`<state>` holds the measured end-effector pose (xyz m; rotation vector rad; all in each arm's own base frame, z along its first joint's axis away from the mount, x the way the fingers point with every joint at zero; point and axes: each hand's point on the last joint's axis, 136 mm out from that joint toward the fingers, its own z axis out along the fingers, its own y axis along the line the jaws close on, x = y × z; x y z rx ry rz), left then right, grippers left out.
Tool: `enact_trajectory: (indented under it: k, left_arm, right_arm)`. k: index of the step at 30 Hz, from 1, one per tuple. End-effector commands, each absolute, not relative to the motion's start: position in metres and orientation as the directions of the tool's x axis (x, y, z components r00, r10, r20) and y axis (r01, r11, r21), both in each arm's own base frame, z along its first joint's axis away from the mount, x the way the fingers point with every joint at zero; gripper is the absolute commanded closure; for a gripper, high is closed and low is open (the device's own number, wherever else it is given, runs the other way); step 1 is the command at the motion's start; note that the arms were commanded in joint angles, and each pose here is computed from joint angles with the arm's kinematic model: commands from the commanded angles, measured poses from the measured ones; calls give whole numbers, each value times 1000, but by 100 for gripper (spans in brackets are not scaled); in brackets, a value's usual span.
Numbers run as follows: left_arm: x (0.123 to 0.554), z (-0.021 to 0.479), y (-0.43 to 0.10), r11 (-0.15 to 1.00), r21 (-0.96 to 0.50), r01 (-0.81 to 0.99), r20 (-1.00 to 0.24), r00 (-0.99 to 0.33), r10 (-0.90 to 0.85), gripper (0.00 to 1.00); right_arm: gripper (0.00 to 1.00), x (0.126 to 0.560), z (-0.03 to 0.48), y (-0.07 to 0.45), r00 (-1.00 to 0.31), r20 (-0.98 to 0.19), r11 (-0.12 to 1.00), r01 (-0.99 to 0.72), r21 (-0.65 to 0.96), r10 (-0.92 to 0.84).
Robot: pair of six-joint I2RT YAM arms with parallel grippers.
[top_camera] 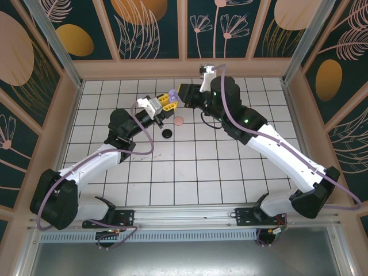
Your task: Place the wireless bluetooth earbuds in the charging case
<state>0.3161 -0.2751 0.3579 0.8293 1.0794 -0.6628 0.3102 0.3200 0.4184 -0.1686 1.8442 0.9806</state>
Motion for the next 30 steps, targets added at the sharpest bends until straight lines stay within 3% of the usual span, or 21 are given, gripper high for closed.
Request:
enact_trajectory:
  k: [1,20,30]
  left_arm:
    - [310,380,-278,522,269,810,-919,378,-113,100]
    - [305,389,-274,527,275,804,-911,394,-125,100]
    - [306,394,-273,539,270,798,-908,397,-134,100]
  right_arm:
    - [82,311,414,330,-499,-811,641,-522,562,305]
    - [83,318,387,335,-527,-807,673,-496,548,268]
    - [84,300,370,343,-525,-826,659,-550,513,206]
